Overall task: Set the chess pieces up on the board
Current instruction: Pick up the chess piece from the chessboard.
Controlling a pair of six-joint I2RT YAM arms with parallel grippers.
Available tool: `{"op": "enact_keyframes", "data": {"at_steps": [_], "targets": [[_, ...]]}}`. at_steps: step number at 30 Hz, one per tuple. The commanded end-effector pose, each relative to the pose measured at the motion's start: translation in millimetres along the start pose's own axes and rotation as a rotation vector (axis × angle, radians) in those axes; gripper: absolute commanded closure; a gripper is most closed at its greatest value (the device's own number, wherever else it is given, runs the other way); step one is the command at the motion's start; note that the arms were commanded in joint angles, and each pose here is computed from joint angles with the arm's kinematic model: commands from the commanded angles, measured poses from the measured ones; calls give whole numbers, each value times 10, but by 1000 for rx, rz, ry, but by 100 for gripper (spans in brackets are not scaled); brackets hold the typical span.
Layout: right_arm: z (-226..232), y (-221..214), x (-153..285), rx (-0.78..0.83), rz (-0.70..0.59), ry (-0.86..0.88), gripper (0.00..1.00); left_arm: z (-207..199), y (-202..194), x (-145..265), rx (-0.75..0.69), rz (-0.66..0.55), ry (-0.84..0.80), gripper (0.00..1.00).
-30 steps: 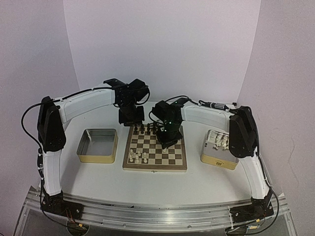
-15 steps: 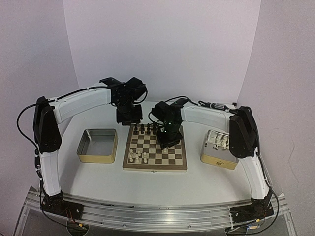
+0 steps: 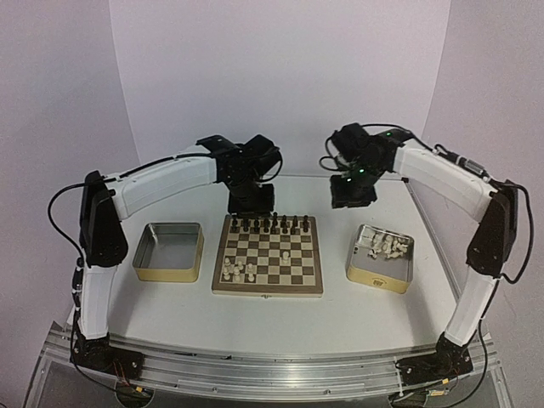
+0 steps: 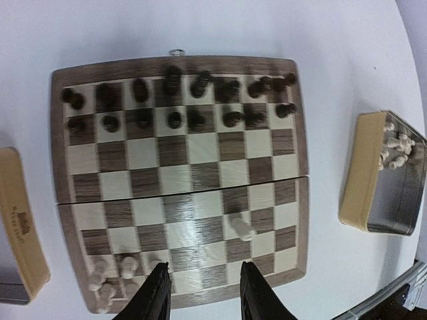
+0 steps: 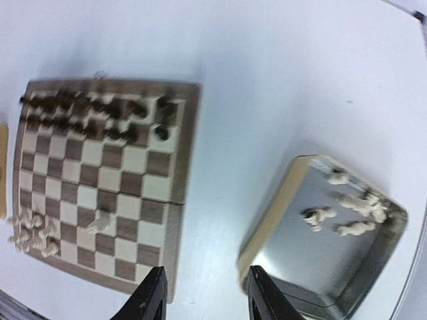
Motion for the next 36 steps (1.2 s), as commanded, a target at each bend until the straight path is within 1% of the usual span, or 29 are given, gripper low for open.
{"op": "enact_keyframes", "data": {"at_steps": [1, 5, 10, 21, 31, 36], "targets": [[-543, -9, 136, -126, -21, -97, 59, -346, -254, -209, -137, 97, -18, 63], [-671, -22, 160, -141, -23, -110, 59, -452, -412, -413, -190, 152, -7, 58], [-668, -34, 148, -139, -16, -99, 59, -440, -517, -610, -202, 181, 18, 58], [-632, 14, 76, -114, -1, -73, 59, -515, -524, -885, -171, 165, 16, 61], [-616, 57, 31, -101, 5, -61, 60, -552, -509, -982, -180, 157, 9, 65], [-612, 54, 20, -101, 7, -60, 60, -549, -500, -1006, -179, 156, 8, 69]]}}
Point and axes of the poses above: each gripper's point midway between its finger pads, its own x axis back along the fingers, its own z axis along the line the jaws close on, y = z × x, the point moved 9 cm from there along x, back along the fingers, and after that the axes turned 8 degrees about x, right-handed, at the moved point
